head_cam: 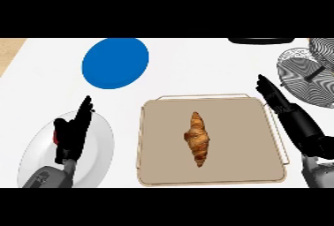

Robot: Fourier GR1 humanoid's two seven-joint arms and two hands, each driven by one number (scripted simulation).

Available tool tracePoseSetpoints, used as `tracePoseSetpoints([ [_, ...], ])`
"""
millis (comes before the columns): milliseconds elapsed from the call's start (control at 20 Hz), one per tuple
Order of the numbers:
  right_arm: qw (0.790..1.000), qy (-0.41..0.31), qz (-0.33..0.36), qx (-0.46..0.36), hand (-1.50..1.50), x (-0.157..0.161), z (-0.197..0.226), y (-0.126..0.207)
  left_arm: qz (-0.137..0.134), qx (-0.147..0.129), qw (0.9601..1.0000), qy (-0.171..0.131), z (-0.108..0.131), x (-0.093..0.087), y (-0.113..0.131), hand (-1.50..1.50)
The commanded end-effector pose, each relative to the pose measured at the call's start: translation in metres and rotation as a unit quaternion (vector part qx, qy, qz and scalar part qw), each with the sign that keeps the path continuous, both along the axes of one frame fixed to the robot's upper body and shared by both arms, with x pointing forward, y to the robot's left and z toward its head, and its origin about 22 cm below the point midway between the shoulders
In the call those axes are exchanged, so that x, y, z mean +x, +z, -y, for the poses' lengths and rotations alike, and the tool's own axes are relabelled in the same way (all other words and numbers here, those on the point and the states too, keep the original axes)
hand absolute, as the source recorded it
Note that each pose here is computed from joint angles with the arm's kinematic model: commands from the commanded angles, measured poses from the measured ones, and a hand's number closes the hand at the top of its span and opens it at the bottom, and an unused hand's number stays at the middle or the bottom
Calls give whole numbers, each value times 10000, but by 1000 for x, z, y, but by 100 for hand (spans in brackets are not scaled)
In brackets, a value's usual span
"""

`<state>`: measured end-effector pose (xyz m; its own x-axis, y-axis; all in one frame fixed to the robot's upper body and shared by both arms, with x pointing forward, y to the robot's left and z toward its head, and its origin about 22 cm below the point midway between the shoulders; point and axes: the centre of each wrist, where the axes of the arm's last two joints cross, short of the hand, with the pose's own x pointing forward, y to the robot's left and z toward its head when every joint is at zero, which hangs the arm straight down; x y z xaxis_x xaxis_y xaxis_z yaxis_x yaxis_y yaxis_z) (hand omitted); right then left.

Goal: Pick the croissant from the tray and place it in the tiered basket

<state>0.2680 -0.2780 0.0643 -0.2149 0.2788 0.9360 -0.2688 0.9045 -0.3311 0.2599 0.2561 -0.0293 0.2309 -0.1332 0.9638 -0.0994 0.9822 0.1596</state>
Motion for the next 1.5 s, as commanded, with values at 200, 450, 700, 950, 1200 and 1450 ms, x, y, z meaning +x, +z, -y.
tracePoseSetpoints([
  [200,9486,-2255,-380,2188,150,-20,-39,-33,975,1352,9859,112,-48,18,45,0],
  [450,8380,-5107,-1461,1250,-150,-68,12,-96,925,1463,9847,207,-60,16,48,0],
  [700,8106,-5611,-1065,1291,-150,-104,-38,-62,915,1522,9841,-2,-57,15,56,0],
  [950,8647,-4666,-1847,187,-150,-120,-48,-38,964,1482,9840,-231,-39,19,62,0],
  [1200,8778,-3949,-2577,-836,-150,-114,-43,-2,1037,1487,9830,-305,-39,16,61,0],
  [1450,8607,-3882,-3011,-1335,-150,-89,-57,49,968,1406,9843,-456,-31,19,67,0],
])
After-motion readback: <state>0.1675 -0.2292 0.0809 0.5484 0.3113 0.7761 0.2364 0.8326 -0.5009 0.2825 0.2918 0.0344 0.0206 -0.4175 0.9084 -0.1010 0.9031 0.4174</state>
